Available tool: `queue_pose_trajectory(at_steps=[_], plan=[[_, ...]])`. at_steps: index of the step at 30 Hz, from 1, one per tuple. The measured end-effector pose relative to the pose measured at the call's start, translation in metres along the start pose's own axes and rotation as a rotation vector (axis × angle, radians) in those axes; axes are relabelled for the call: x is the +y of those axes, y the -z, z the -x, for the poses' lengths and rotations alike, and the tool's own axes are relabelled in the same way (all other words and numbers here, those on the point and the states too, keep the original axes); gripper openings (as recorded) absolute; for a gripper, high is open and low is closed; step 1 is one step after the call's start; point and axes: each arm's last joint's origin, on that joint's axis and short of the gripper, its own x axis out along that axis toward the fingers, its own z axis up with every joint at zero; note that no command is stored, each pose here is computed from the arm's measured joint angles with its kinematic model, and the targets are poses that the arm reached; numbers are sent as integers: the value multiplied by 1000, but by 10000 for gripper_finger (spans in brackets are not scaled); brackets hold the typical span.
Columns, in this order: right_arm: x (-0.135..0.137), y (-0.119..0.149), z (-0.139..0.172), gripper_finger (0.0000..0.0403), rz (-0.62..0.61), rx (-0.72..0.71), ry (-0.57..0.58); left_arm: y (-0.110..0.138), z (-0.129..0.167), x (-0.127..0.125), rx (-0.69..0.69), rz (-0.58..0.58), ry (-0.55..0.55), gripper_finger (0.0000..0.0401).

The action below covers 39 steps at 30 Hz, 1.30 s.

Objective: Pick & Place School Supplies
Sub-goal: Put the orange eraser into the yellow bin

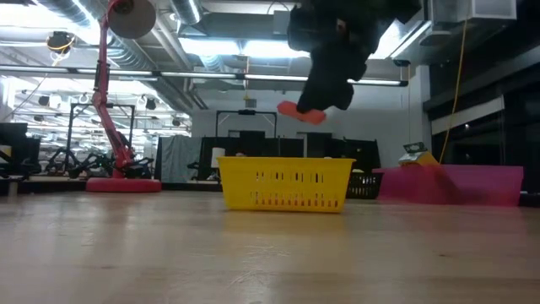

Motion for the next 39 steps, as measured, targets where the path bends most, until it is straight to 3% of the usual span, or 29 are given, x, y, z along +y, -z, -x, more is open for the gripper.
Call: queue_pose_trajectory(at_steps=[12, 15, 19, 24, 27, 30, 35, 39], plan=[[-3, -1, 0, 123, -26, -13, 37, 1, 0, 1, 5, -16, -5, 157], [4, 1, 0, 123, -49, 12, -34, 1, 1, 1, 8, -19, -3, 157], [44, 21, -2, 123, 35, 94, -160, 5, 4, 4, 26, -22, -18, 157], [102, 78, -9, 123, 212, 188, -258, 12, 9, 11, 55, 5, -50, 157], [133, 105, -7, 123, 242, 178, -350, 14, 13, 12, 69, -19, -49, 157], [169, 120, 3, 123, 295, 68, -436, 17, 15, 14, 97, -43, -56, 157], [196, 134, 16, 124, 320, -112, -394, 21, 15, 22, 143, -43, -91, 157], [198, 140, 7, 140, 304, -119, -341, 22, 16, 23, 162, -39, -94, 157]])
